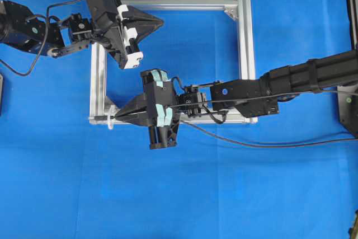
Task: Insert the wire through the string loop located on the left side.
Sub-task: 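Push the USB plug through the white loop with the right gripper, then move the open left gripper toward the plug emerging from the loop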
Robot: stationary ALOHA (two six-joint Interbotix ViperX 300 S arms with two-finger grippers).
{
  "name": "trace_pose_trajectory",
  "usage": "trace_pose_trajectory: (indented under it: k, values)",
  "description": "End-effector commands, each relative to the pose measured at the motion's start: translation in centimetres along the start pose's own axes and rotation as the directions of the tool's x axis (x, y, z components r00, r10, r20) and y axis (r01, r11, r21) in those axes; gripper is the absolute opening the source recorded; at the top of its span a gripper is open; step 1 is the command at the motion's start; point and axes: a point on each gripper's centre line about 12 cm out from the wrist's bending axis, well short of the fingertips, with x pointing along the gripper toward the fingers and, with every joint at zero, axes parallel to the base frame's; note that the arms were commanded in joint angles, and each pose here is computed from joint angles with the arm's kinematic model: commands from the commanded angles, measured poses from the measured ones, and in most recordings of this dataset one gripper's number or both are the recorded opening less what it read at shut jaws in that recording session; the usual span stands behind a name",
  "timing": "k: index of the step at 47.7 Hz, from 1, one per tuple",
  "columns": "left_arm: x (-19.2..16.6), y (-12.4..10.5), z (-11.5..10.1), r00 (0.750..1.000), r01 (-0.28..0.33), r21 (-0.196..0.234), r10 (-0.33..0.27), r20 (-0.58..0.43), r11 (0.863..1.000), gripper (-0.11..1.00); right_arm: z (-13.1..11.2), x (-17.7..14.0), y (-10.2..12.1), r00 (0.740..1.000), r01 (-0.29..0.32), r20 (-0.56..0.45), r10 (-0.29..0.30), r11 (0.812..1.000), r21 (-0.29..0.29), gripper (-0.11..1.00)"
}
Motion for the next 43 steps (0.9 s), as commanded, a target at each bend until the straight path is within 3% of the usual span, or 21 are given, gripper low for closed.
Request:
trace_pose_trajectory:
  k: [1,29,43]
  values:
    - [0.0,0.0,1.5,0.999,0.003,0.001,-0.003,0.044,1.0,0.0,1.8,0.0,0.0,0.999,-0.002,0.046,0.002,1.0,-0.002,0.0]
    - [-0.2,0.0,1.2,0.999,0.002,0.002,-0.002,0.037,1.0,0.0,1.9,0.3,0.0,0.999,-0.002,0.048,0.002,1.0,-0.003,0.0]
    - [-3.8,1.2,-0.8,0.999,-0.028,-0.003,0.028,-0.026,1.0,0.0,1.9,0.3,0.1,0.999,-0.004,0.047,0.004,1.0,-0.003,0.0]
